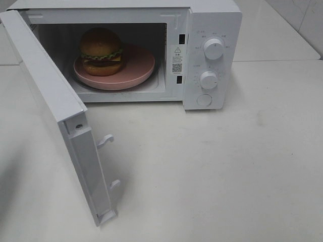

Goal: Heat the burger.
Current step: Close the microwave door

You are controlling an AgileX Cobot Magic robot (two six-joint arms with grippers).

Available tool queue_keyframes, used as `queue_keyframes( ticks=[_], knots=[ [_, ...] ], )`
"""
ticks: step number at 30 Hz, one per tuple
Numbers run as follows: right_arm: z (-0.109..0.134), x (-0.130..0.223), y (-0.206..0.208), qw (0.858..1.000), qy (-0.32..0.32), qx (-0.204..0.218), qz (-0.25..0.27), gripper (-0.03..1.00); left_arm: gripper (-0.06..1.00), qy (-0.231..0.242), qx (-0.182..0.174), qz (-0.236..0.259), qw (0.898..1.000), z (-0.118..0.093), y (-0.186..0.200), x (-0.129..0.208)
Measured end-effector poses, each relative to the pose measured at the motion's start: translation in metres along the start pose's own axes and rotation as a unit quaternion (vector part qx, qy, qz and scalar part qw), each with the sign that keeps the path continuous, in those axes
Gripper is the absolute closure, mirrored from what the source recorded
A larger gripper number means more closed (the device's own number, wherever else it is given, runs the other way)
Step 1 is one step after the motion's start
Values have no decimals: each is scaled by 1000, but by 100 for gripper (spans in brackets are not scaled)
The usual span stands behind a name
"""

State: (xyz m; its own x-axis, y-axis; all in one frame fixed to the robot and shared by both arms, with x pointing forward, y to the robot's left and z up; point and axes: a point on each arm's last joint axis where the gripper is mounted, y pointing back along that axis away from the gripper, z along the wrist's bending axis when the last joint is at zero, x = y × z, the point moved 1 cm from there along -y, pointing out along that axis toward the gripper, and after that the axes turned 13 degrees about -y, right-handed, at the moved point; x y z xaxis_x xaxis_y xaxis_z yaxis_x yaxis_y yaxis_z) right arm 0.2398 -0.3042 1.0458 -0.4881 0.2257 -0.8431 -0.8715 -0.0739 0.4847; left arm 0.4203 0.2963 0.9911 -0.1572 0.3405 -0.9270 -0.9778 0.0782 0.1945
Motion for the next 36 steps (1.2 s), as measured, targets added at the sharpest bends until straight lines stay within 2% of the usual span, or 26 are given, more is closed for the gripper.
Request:
queue_keyframes(
  ticks=[2,4,5,6,7,8,10,16,18,21,25,36],
  knots=[
    [0,0,0,1000,0,0,0,20,94,0,11,1,1000,-2,-3,2],
    [0,0,0,1000,0,0,0,20,94,4,57,-8,998,-13,-16,7],
    [0,0,0,1000,0,0,0,20,94,4,57,-8,998,-13,-16,7],
    [0,0,0,1000,0,0,0,20,94,3,69,-15,998,-16,-18,8],
    [0,0,0,1000,0,0,0,20,94,-2,96,-31,995,-22,-22,8],
    [0,0,0,1000,0,0,0,20,94,-2,96,-31,995,-22,-22,8],
    [0,0,0,1000,0,0,0,20,94,-6,127,-46,991,-29,-28,11],
    [0,0,0,1000,0,0,0,20,94,8,159,-53,986,-40,-35,16],
    [0,0,0,1000,0,0,0,20,94,8,188,-47,981,-52,-39,18],
    [0,0,0,1000,0,0,0,20,94,10,204,-47,978,-64,-43,17],
    [0,0,0,1000,0,0,0,20,94,14,209,-42,977,-75,-44,19],
    [0,0,0,1000,0,0,0,20,94,38,184,-30,982,-104,-55,17]
  ],
)
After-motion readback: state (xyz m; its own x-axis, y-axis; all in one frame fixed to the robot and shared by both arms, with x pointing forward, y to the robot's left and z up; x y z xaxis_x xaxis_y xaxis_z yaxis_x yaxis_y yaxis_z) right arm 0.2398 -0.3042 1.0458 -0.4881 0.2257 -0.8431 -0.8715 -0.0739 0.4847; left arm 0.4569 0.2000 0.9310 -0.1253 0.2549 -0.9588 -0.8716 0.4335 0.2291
